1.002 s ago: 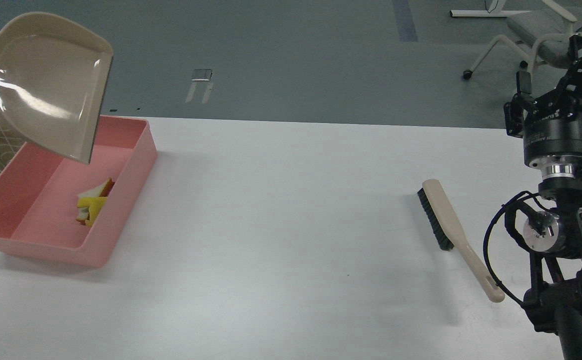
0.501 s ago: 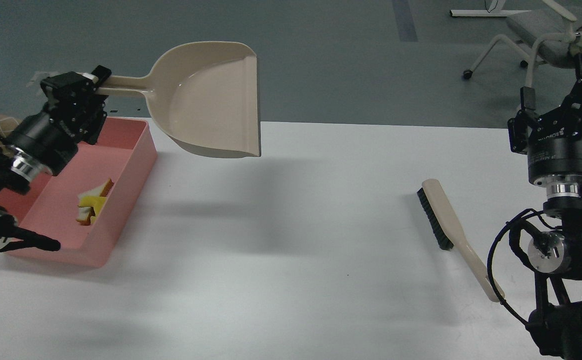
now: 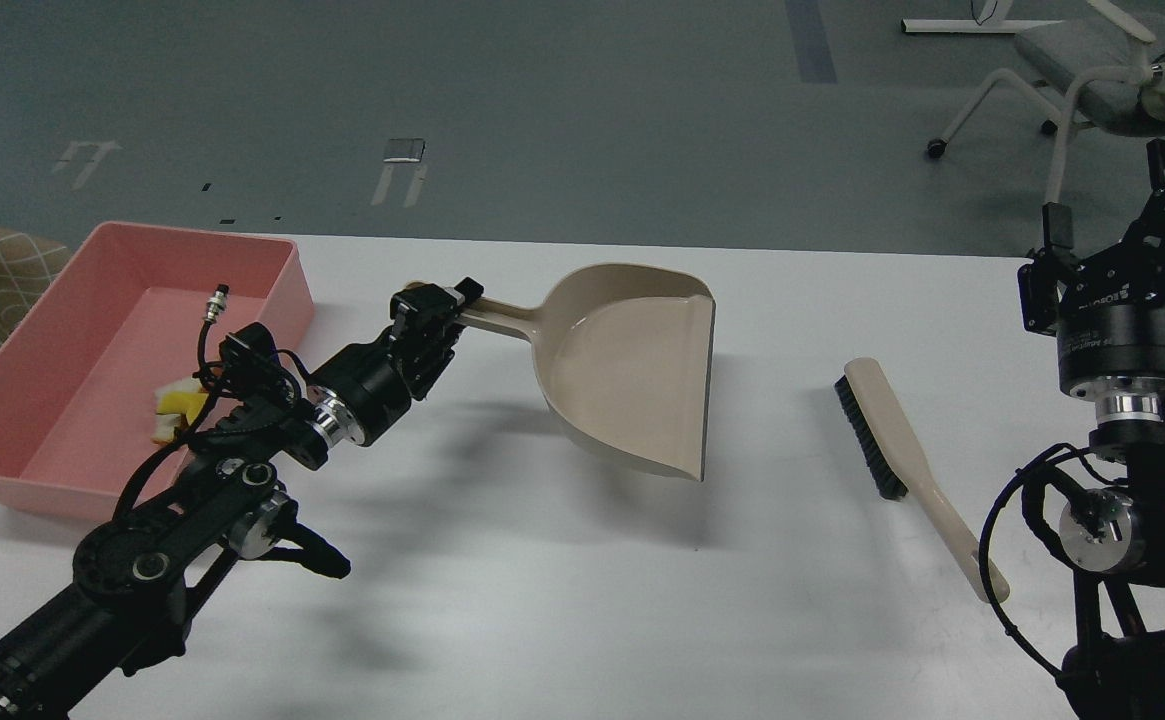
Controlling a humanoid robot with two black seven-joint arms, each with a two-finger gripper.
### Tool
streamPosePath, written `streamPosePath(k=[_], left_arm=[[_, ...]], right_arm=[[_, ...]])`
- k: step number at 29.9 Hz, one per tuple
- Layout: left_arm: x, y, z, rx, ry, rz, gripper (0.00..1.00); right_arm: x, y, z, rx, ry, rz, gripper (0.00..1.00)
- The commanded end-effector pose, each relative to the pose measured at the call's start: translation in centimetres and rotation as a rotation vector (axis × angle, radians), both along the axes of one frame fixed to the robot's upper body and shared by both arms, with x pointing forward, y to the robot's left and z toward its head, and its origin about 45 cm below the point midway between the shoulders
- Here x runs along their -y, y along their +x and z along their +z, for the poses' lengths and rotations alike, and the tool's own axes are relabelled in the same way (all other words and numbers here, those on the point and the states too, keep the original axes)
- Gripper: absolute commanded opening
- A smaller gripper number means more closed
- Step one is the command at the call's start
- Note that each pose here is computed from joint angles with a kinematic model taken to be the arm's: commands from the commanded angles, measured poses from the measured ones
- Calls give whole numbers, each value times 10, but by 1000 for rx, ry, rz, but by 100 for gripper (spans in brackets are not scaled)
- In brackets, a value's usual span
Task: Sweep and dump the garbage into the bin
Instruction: 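Bring the dustpan back and lower it onto the table with the left gripper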
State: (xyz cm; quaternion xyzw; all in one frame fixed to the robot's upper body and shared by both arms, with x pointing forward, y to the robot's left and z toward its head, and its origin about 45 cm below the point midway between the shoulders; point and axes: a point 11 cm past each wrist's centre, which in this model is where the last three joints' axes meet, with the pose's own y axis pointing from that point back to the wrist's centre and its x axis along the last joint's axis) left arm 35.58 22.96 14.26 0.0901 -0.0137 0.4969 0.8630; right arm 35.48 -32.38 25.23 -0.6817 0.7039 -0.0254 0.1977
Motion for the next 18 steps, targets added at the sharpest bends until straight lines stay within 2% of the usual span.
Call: streamPosePath(k=[1, 11, 18], left_arm=[[14, 0, -13, -16, -8, 29, 0], [-4, 0, -34, -4, 9, 131, 0], [-8, -4, -37, -2, 21, 129, 0]], right_arm=[[-2, -1, 1, 4, -1, 5, 97], [-3, -1, 2, 5, -2, 10, 97], [-3, -1, 0, -1, -2, 12, 97]])
